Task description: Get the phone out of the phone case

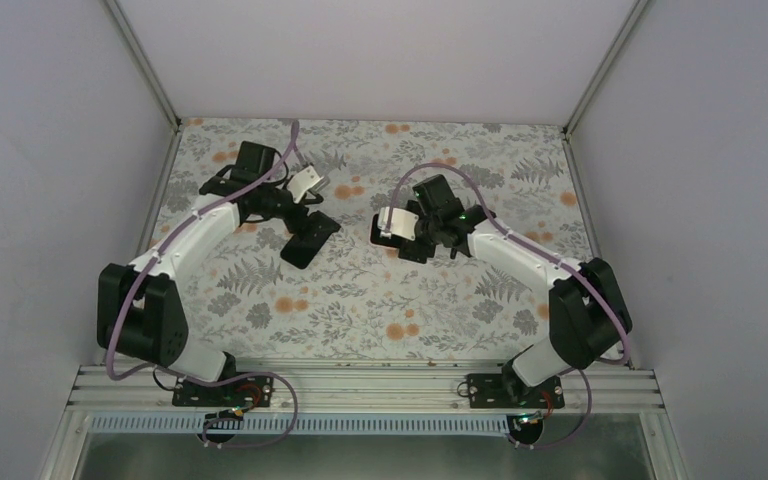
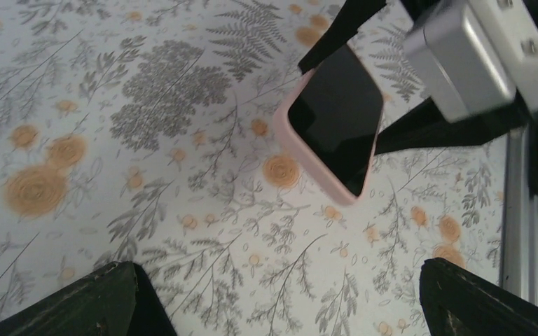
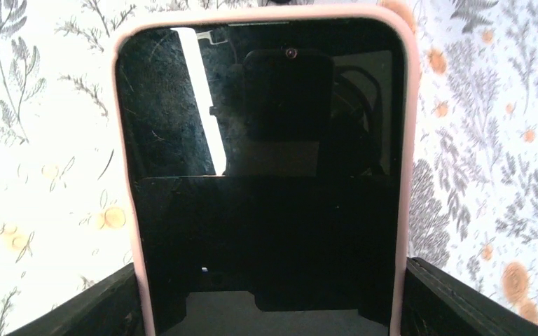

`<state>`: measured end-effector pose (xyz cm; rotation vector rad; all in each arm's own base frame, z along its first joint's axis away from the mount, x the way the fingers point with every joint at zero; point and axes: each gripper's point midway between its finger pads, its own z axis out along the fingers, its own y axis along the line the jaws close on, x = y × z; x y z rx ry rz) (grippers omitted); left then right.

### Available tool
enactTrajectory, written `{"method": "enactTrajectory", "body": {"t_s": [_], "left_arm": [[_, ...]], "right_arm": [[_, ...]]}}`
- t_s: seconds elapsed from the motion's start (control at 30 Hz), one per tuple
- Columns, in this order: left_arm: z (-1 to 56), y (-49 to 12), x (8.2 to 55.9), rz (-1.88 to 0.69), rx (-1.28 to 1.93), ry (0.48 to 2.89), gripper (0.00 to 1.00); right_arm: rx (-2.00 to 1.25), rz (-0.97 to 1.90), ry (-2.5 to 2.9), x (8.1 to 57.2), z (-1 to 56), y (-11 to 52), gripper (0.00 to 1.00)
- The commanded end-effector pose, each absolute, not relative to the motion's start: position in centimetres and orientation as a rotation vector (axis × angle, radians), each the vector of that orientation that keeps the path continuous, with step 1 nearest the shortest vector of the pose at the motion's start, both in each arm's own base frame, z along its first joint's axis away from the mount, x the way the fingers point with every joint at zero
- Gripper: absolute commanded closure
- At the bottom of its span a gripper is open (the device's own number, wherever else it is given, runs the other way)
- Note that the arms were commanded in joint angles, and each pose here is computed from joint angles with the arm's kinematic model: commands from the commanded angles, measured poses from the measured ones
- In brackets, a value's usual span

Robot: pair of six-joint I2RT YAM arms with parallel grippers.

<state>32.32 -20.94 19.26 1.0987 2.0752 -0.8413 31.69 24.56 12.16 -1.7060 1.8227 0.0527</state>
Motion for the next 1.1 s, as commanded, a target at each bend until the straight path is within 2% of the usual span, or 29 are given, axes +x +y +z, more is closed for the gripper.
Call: {"method": "enactTrajectory", "body": {"t_s": [0.0,0.4,0.67,0.83,0.97,1.07], "left_arm": [[19.9,-22.8,32.7,-0.962,1.111,2.065,0.00],[17.2,-25.2,34.1,-1.083,1.137,2.110,0.00],[17.5,-26.8,34.3,-1.218,1.175,2.086,0.01],[17.0,-26.9,33.9,-1.249,1.209,2.095,0.14],[16.7,-26.8,33.5,-1.249,1.220,2.109,0.17],[17.3,-27.0,33.8,-1.262,1.212,2.082,0.27]], "right_arm": [[-1.605,0.004,1.716,33.8,15.5,27.5,0.17],[-1.574,-0.045,1.618,34.0,17.4,31.1,0.16],[-1.539,-0.129,1.582,35.5,17.6,32.7,0.16],[-1.471,-0.178,1.564,36.7,18.6,32.7,0.16],[-1.458,-0.175,1.548,36.6,19.1,32.8,0.16],[-1.451,-0.151,1.540,36.2,19.5,33.0,0.17]]}}
